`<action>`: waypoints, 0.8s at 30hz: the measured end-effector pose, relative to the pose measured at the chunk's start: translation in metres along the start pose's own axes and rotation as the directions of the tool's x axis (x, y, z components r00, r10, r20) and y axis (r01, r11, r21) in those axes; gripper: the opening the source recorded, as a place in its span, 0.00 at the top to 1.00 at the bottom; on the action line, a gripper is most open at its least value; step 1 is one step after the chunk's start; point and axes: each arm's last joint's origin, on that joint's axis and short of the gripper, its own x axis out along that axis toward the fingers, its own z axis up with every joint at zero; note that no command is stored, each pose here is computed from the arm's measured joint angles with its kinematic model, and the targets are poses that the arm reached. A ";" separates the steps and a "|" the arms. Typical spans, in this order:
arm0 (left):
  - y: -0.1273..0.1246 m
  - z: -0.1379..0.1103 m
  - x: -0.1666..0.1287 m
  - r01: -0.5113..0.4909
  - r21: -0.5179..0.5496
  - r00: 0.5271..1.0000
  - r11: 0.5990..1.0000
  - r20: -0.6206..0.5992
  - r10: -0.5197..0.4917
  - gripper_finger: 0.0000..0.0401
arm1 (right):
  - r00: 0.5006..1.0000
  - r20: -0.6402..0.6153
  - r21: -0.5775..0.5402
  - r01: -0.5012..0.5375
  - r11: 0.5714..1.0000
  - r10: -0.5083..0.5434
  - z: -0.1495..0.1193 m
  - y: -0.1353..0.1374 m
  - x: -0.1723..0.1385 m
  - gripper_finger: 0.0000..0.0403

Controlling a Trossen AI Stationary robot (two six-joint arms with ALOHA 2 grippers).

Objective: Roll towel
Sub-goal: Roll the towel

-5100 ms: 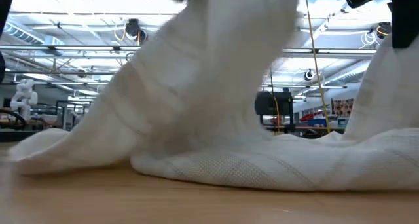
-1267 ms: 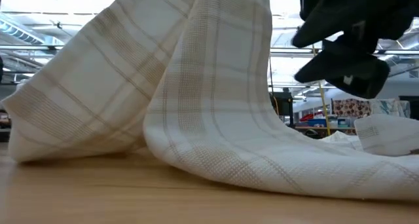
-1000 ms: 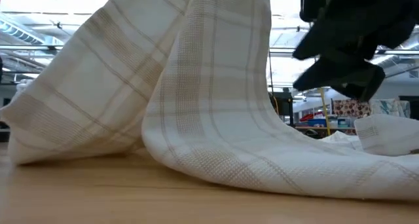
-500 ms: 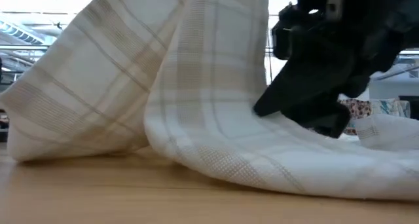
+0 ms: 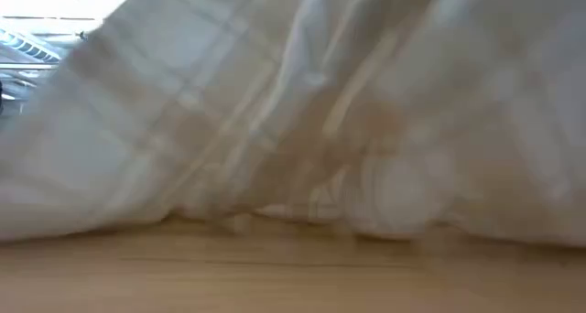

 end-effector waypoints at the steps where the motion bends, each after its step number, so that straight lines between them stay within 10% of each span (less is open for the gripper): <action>1: 0.001 -0.003 0.005 -0.004 0.019 1.000 1.000 -0.017 0.004 0.98 | 1.000 0.013 0.010 -0.004 1.000 0.004 -0.003 0.006 0.001 0.97; 16: -0.014 -0.020 0.064 0.069 0.185 0.996 0.980 -0.067 -0.057 0.98 | 0.935 -0.187 0.045 0.313 0.949 -0.300 -0.045 0.044 -0.035 0.53; 24: -0.015 -0.018 0.066 0.032 0.198 0.998 0.980 -0.066 -0.019 0.98 | 0.746 -0.073 -0.151 0.647 0.747 -0.662 -0.051 0.035 -0.093 0.50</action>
